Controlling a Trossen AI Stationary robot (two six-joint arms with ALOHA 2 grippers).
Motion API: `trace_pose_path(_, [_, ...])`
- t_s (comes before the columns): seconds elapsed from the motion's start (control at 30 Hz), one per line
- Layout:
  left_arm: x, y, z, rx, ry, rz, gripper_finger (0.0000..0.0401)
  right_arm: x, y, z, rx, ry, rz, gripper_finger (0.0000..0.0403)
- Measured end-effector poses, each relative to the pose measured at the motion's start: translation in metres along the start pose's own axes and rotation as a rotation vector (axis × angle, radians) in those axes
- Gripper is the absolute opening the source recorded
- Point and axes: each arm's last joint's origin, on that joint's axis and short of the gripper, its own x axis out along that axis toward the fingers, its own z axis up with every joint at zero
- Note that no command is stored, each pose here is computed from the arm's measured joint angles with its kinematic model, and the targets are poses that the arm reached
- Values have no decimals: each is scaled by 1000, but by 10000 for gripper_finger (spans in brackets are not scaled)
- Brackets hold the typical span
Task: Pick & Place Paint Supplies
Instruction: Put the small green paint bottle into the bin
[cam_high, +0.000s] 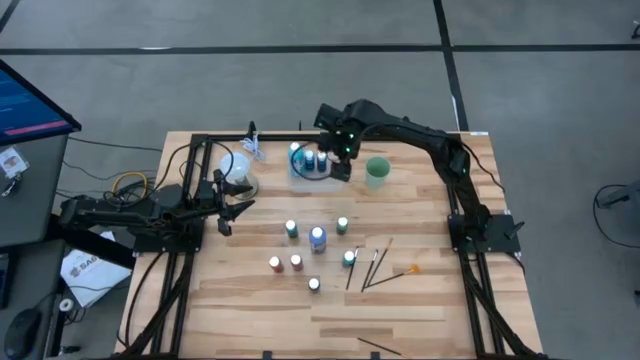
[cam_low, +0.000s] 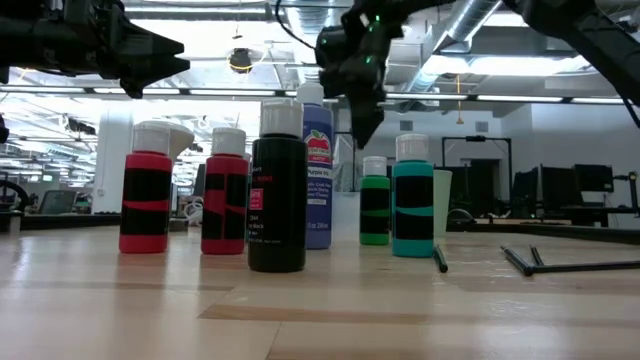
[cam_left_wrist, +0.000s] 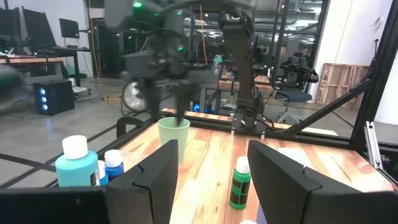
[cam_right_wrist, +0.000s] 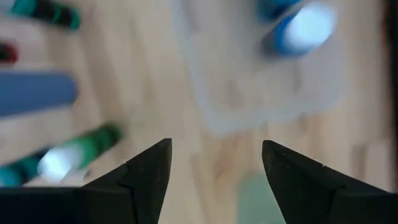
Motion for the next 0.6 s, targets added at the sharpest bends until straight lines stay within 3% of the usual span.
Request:
trace_pose_path(0.2, [0,0,0,0,0,0,177,-11,54,-11,-66,72,25,244])
trace_pose_path(0.4, [0,0,0,0,0,0,177,-23,98,-18,-104,1,-9,244])
trace_pose_path(0.6, [0,0,0,0,0,-1,177,-7,125,-24,-176,-53,-53,244])
